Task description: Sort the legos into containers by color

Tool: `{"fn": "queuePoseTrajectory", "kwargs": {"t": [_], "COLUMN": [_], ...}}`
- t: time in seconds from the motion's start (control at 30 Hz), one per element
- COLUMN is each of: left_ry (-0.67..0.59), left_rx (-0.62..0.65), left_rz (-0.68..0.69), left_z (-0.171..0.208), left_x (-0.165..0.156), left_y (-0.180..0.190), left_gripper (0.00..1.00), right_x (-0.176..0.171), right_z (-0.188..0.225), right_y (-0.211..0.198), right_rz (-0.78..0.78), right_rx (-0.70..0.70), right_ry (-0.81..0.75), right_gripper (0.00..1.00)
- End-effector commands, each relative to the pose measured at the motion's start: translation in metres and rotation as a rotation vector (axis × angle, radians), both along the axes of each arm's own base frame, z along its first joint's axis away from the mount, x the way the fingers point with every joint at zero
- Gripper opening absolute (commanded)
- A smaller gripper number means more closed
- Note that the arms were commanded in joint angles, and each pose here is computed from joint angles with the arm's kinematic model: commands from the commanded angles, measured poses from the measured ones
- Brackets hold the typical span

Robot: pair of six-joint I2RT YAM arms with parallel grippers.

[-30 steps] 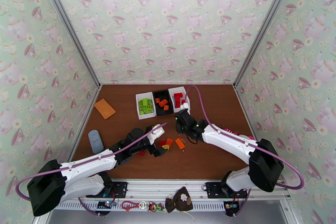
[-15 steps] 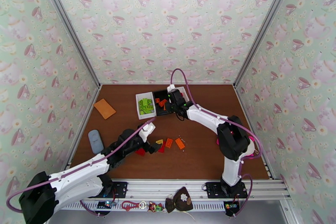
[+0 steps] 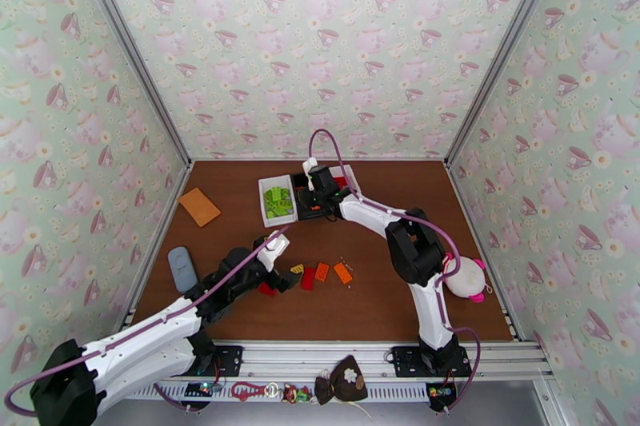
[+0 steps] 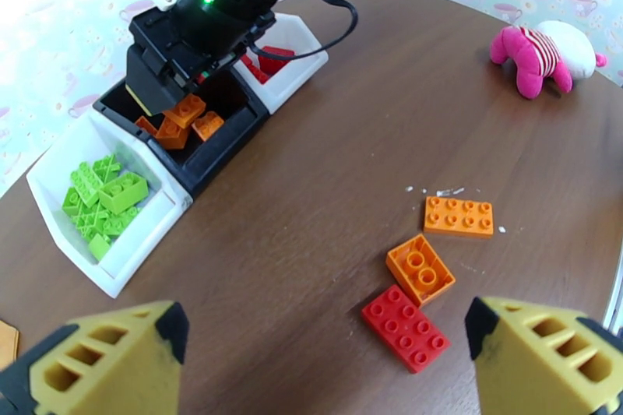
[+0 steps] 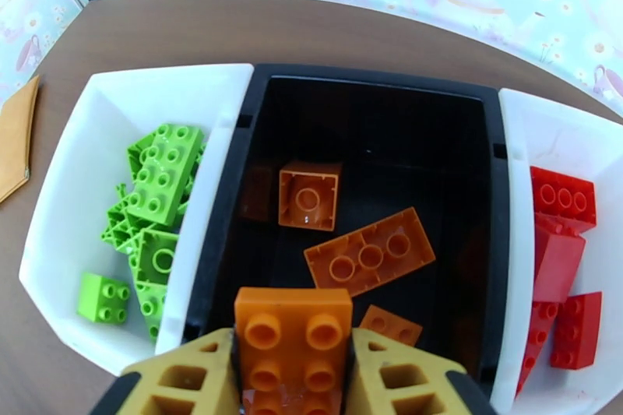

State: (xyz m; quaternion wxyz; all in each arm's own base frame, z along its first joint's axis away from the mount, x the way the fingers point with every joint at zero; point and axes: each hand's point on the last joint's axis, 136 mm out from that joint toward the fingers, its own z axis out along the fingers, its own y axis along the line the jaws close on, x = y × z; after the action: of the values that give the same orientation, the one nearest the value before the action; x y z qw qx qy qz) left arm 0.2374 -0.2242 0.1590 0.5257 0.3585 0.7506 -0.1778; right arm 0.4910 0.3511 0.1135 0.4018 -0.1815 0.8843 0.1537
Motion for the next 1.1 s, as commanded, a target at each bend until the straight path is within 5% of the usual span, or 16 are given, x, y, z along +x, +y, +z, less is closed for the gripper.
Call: {"fn": "queuePoseTrajectory", "kwargs": {"t": [0.0, 0.17, 0.33, 0.67, 1.07], "left_ry": [0.012, 0.015, 0.014, 0.021, 0.081], "left_rx": [0.019, 0.030, 0.027, 0.020, 0.043], "left_rz": [-0.005, -0.004, -0.014, -0.082, -0.219], "left_z": [-0.004, -0.007, -0.004, 0.002, 0.001], "left_x": [0.001, 0.001, 0.000, -0.010, -0.038], "left_y": [0.000, 0.001, 0.001, -0.006, -0.023], "left_gripper": [1.00, 1.00, 1.00, 1.00, 1.00], "right_x": [0.013, 0.010, -0.006, -0.068, -0.180], "right_z": [0.010, 0.023, 0.036, 0.048, 0.017], "right_y": [0.009, 0.011, 0.005, -0.029, -0.095], "right_rz": [0.029, 0.027, 0.038, 0.027, 0.017], "right_rx": [0.036, 0.078, 0.115, 0.106, -0.155], "right_ry": [-0.029, -0.029, -0.015, -0.013, 0.180], "right_gripper": [0.43, 0.61, 0.69, 0.72, 0.78]}}
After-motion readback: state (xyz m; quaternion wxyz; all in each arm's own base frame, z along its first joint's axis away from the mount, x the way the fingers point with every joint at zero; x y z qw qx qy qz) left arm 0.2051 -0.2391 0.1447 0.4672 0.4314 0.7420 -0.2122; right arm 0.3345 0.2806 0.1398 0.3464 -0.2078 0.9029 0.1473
